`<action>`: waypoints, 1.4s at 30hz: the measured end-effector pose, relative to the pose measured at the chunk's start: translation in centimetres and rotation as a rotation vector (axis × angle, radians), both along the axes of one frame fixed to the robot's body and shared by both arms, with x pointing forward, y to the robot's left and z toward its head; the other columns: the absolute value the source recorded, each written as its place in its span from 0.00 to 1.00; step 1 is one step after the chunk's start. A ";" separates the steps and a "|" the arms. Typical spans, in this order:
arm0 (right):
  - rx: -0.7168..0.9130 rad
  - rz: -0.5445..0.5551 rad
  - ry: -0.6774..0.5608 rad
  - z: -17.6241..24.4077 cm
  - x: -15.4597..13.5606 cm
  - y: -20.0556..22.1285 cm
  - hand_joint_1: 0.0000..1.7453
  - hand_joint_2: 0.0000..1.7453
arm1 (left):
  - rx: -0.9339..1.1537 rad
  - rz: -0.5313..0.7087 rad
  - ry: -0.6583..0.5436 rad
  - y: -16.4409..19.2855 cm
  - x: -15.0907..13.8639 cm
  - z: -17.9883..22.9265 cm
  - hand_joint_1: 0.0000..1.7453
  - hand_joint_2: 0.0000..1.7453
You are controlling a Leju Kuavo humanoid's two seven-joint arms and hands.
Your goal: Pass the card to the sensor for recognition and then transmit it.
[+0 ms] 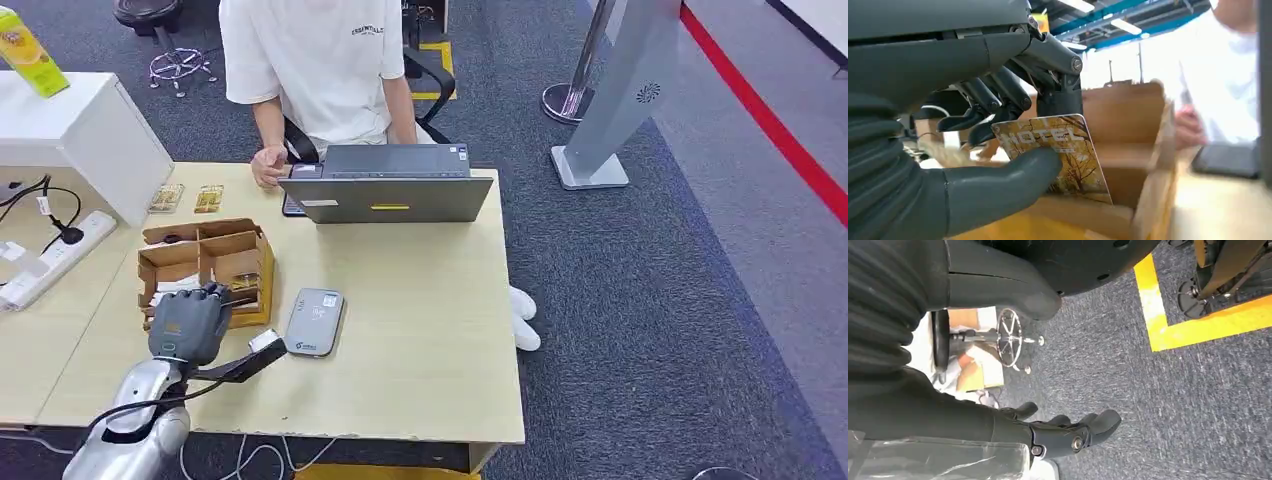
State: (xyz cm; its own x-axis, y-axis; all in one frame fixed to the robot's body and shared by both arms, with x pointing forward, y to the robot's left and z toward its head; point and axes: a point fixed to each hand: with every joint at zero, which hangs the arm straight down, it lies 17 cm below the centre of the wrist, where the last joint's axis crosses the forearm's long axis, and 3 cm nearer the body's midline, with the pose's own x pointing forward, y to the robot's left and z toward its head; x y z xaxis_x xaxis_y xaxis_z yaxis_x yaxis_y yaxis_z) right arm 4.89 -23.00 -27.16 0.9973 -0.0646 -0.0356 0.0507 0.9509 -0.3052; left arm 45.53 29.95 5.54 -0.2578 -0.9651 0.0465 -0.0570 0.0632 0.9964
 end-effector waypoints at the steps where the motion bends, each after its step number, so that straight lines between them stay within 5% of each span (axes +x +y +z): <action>1: -0.001 -0.003 0.001 0.0 0.0 0.0 0.00 1.00 | -0.014 -0.013 -0.022 -0.5 -0.1 0.9 1.00 1.00; 5: -0.009 -0.011 0.002 0.0 -0.1 -0.2 0.00 1.00 | -0.066 -0.068 -0.144 -3.0 -0.4 6.7 1.00 1.00; 13: -0.012 -0.017 0.003 0.0 -0.1 -0.2 0.00 1.00 | -0.113 -0.133 -0.255 -4.7 -1.4 11.2 1.00 1.00; 20: -0.039 -0.055 0.014 0.2 -0.5 -0.6 0.00 1.00 | -0.296 -0.284 -0.497 -8.0 -3.2 24.1 1.00 1.00; 22: -0.036 -0.036 0.021 0.2 -0.5 -0.4 0.00 1.00 | -0.308 -0.300 -0.541 -9.4 -1.8 28.3 1.00 1.00; 25: -0.009 0.072 0.015 0.1 0.3 0.1 0.00 1.00 | -0.247 -0.242 -0.786 -11.3 1.6 37.2 1.00 1.00; 28: 0.009 0.183 -0.009 0.1 1.4 0.5 0.00 1.00 | -0.171 -0.158 -0.914 -13.0 6.2 41.3 1.00 1.00; 33: 0.019 0.259 -0.016 0.1 1.7 0.5 0.00 1.00 | -0.110 -0.073 -0.812 -13.4 13.5 41.0 1.00 1.00; 42: 0.023 0.281 -0.013 0.0 1.6 0.3 0.00 1.00 | -0.071 -0.009 -0.638 -13.3 17.6 36.9 1.00 1.00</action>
